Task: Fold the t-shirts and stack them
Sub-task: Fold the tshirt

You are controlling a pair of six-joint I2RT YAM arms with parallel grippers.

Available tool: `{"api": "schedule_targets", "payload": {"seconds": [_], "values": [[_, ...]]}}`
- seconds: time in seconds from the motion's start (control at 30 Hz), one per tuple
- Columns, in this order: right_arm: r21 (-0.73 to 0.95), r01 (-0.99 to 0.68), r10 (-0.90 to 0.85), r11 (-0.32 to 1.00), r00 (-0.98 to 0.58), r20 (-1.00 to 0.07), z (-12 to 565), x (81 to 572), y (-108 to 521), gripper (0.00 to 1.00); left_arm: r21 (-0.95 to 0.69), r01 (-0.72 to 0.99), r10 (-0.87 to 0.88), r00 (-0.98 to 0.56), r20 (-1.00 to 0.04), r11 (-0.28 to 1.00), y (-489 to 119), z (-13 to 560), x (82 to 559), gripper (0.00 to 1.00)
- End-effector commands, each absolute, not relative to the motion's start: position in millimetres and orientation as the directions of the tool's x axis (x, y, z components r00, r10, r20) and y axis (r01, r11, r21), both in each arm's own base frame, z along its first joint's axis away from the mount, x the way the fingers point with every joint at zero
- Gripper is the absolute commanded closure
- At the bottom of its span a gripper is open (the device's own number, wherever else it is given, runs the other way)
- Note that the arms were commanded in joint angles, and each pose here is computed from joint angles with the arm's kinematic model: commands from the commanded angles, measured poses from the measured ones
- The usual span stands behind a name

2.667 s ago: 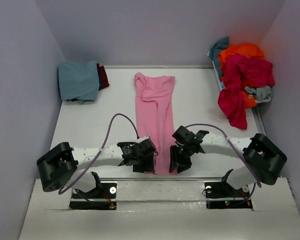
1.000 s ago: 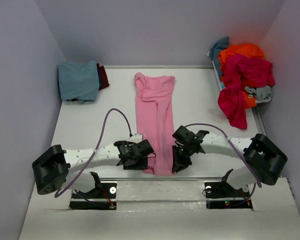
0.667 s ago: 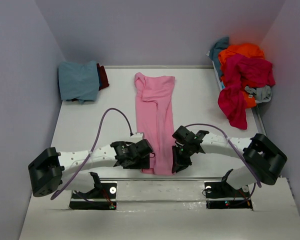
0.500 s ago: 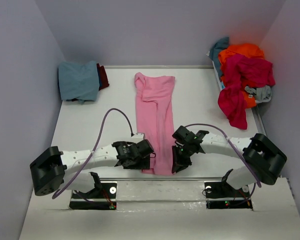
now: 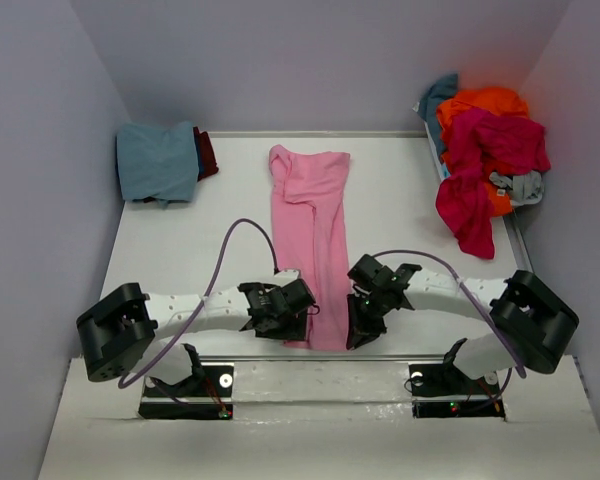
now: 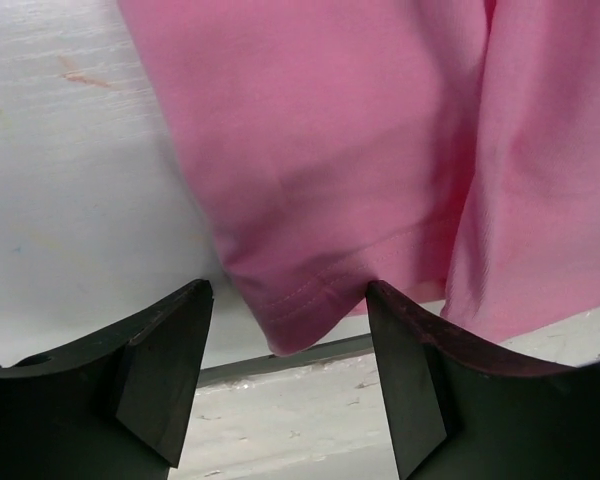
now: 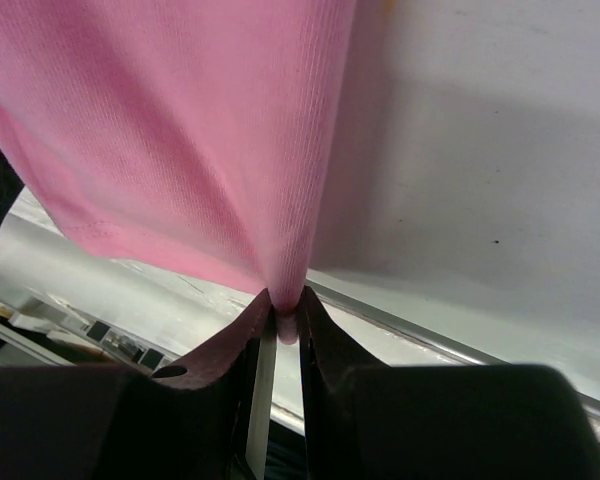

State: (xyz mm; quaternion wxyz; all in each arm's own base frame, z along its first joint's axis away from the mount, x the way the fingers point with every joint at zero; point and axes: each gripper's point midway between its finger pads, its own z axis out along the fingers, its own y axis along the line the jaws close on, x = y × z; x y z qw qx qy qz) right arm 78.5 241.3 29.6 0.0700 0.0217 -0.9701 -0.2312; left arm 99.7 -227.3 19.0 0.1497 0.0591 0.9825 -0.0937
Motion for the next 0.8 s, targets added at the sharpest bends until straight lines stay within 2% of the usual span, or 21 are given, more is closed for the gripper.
{"api": "schedule_targets", "payload": {"seconds": [0.0,0.07,0.23,0.43,0.67,0.77], "values": [[0.481,-0.016,-0.080,0.877,-0.990,0.113,35.1,75.5,243.8,0.80,-0.191,0.159,0.090,-0.941,-0.327,0.969,-236.4,26.1,106.3,0.36],[0.480,-0.016,-0.082,0.877,-0.990,0.117,34.2,74.1,242.7,0.80,-0.191,0.150,0.082,-0.942,-0.325,0.970,-235.0,27.7,105.7,0.45],[0.482,-0.014,-0.082,0.876,-0.989,0.122,32.3,73.8,243.5,0.80,-0.199,0.121,0.052,-0.946,-0.319,0.972,-229.3,29.9,102.3,0.52],[0.481,-0.019,-0.088,0.876,-0.989,0.122,32.3,74.4,244.3,0.80,-0.198,0.093,0.029,-0.953,-0.301,0.976,-220.6,25.8,96.4,0.67],[0.475,-0.052,-0.094,0.878,-0.993,0.065,43.6,84.0,248.0,0.80,-0.197,0.071,0.009,-0.954,-0.299,0.978,-215.9,28.1,94.9,0.93],[0.482,-0.063,-0.095,0.874,-0.995,0.041,52.0,88.7,250.9,0.80,-0.176,0.085,0.027,-0.951,-0.308,0.981,-215.8,30.2,90.0,0.94]]}}
